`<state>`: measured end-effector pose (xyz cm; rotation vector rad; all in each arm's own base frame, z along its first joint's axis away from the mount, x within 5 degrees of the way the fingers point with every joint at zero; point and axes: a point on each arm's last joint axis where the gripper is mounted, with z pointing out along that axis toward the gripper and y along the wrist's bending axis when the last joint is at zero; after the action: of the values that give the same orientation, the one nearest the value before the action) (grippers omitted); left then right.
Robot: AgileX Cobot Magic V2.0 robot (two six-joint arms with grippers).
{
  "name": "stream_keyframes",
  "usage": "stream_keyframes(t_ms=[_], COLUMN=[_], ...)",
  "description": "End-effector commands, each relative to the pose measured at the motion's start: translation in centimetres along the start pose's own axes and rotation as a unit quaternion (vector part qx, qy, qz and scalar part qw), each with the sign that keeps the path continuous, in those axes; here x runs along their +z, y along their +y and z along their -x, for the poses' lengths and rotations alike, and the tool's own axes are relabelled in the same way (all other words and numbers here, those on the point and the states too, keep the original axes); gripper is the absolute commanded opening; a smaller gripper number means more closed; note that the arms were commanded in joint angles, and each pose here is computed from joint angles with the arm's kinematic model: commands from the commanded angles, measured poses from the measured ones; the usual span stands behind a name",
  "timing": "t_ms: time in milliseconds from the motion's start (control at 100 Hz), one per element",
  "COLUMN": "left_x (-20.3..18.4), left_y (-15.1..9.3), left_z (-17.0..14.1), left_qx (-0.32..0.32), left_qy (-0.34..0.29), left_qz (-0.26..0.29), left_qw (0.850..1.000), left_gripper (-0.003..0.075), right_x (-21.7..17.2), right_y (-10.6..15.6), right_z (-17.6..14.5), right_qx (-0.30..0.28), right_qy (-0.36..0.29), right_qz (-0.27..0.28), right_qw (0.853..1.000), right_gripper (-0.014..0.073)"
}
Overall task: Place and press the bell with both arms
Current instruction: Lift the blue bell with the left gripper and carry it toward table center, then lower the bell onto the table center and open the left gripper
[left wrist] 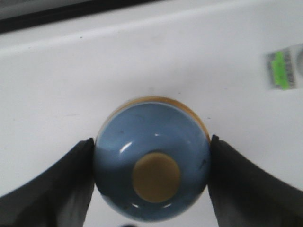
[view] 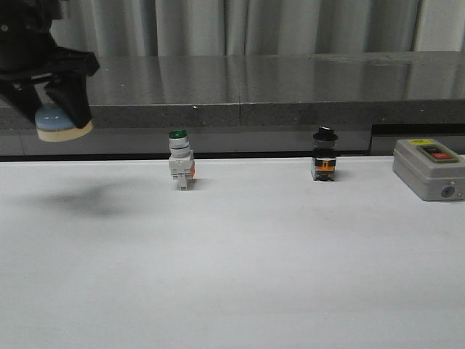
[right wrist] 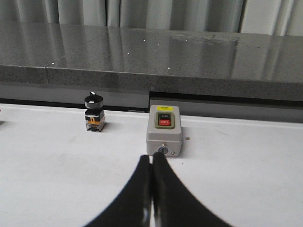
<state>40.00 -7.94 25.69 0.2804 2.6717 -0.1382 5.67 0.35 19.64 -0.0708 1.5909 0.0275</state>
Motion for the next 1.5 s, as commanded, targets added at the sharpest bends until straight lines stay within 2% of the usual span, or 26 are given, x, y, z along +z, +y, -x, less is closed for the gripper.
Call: stream_keyframes(t_ms=[0, 160, 360, 490, 630, 780, 940, 1260, 1310, 1360, 1490], left_x=[-4.5, -5.1, -4.6, -3.6, -1.7, 1.2, 4.0, 5.7, 5.7, 5.7, 5.7], left_y=[-2.4, -6.5, -13.1, -16.8, -19.8, -21.5, -21.9, -22.4, -22.4, -22.4, -22.4], left_z=[1.1, 0.4, -0.6, -1.4, -2.4, -3.4, -4.2, -4.9, -4.9, -5.0, -5.0], left_qx=[0.027, 0.081, 0.152, 0.188, 0.216, 0.231, 0.232, 0.223, 0.222, 0.221, 0.222], left_qy=[-0.06, -0.051, -0.058, -0.073, -0.064, -0.043, -0.016, 0.008, 0.008, 0.01, 0.014], left_qz=[-0.018, -0.044, -0.085, -0.108, -0.123, -0.126, -0.123, -0.131, -0.131, -0.132, -0.131], left_qw=[0.998, 0.994, 0.983, 0.973, 0.967, 0.964, 0.965, 0.966, 0.966, 0.966, 0.966], left_gripper=[0.0188, 0.0188, 0.0188, 0.0188, 0.0188, 0.0188, 0.0188, 0.0195, 0.0221, 0.0279, 0.0536], right_x=[-0.3, -0.3, -0.3, -0.3, -0.3, -0.3, -0.3, -0.3, -0.3, -0.3, -0.3], right_y=[-0.1, -0.1, -0.1, -0.1, -0.1, -0.1, -0.1, -0.1, -0.1, -0.1, -0.1], right_z=[1.3, 1.3, 1.3, 1.3, 1.3, 1.3, 1.3, 1.3, 1.3, 1.3, 1.3], right_qx=[-0.009, -0.009, -0.009, -0.009, -0.009, -0.009, -0.009, -0.009, -0.009, -0.009, -0.009], right_qy=[-0.057, -0.057, -0.057, -0.057, -0.057, -0.057, -0.057, -0.057, -0.057, -0.057, -0.057], right_qz=[-0.005, -0.005, -0.005, -0.005, -0.005, -0.005, -0.005, -0.005, -0.005, -0.005, -0.005], right_qw=[0.998, 0.998, 0.998, 0.998, 0.998, 0.998, 0.998, 0.998, 0.998, 0.998, 0.998], right_gripper=[-0.007, -0.007, -0.007, -0.007, -0.007, -0.007, -0.007, -0.007, -0.007, -0.007, -0.007])
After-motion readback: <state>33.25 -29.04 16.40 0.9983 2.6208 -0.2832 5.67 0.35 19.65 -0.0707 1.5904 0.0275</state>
